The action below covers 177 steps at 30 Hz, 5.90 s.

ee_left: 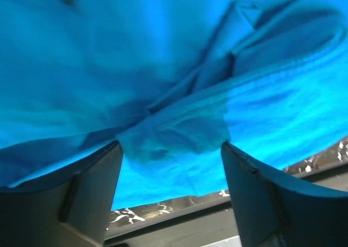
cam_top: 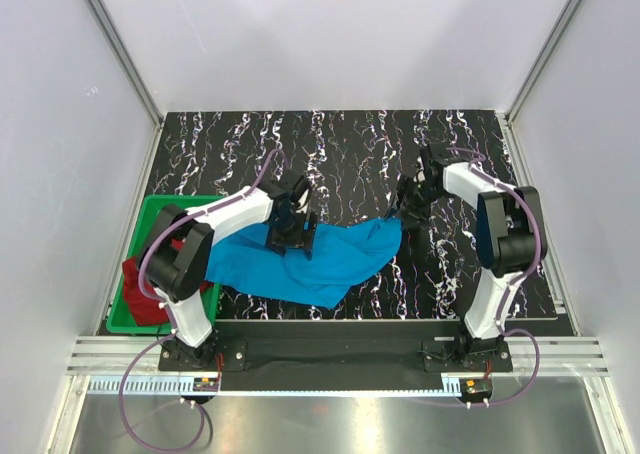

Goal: Fold and stack the t-shirts
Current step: Move the tshirt to the center of the board, then flatten the tshirt out

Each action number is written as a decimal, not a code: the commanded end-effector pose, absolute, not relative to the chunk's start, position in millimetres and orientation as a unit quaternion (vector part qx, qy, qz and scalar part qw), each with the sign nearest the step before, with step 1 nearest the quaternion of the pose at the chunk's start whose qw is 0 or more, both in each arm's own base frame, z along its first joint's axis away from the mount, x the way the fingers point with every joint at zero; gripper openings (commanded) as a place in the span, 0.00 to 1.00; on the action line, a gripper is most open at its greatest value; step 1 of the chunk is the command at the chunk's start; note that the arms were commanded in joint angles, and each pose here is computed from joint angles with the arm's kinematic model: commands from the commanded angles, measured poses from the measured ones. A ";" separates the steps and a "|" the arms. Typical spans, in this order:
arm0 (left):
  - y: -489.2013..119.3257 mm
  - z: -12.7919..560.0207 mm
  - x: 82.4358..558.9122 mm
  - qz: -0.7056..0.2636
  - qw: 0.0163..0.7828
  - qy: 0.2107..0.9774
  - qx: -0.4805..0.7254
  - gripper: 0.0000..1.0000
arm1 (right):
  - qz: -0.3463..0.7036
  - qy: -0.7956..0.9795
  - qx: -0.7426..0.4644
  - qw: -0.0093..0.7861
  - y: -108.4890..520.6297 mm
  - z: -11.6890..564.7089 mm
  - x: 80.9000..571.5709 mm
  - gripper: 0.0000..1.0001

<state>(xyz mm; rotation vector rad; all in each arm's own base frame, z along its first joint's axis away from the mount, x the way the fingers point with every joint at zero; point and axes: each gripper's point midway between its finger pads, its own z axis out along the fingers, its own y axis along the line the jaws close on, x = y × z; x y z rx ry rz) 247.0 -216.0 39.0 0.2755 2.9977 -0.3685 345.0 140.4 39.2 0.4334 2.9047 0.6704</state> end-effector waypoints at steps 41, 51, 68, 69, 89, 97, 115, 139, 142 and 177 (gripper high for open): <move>-109.2 618.4 143.9 -0.300 0.731 0.598 0.135 0.00 | 0.559 0.595 -0.017 0.577 208.4 596.6 382.3 0.00; -135.0 606.6 130.0 -0.381 0.687 0.600 0.153 0.00 | 0.638 0.570 -0.008 0.517 263.8 608.3 429.2 0.00; -468.2 400.6 131.1 -0.519 0.358 0.694 0.348 0.37 | 0.345 0.809 0.309 0.360 -16.4 353.4 463.5 0.31; -490.0 380.1 125.1 -0.512 0.335 0.701 0.365 0.44 | 0.278 0.828 0.343 0.346 -49.4 322.3 453.7 0.41; -221.6 193.0 203.9 -0.290 0.251 0.920 0.078 0.68 | 0.242 0.939 0.160 0.184 141.7 172.1 313.2 0.64; -213.6 144.4 226.7 -0.265 0.192 0.942 0.080 0.59 | 0.110 0.947 0.259 0.158 111.1 81.6 288.2 0.52; -171.3 137.6 267.7 -0.240 0.179 0.950 0.087 0.46 | -0.005 0.930 0.340 0.141 51.6 3.1 366.1 0.58; -206.2 43.3 252.2 -0.299 0.061 0.952 0.003 0.52 | 0.090 0.967 0.172 0.167 82.1 89.6 341.7 0.71; -217.2 37.8 261.8 -0.313 0.054 0.948 -0.005 0.52 | 0.087 0.965 0.165 0.182 77.7 104.7 332.2 0.71; -341.0 100.6 255.4 -0.385 0.085 0.905 0.157 0.43 | 0.148 0.949 0.217 0.173 57.3 114.1 291.0 0.73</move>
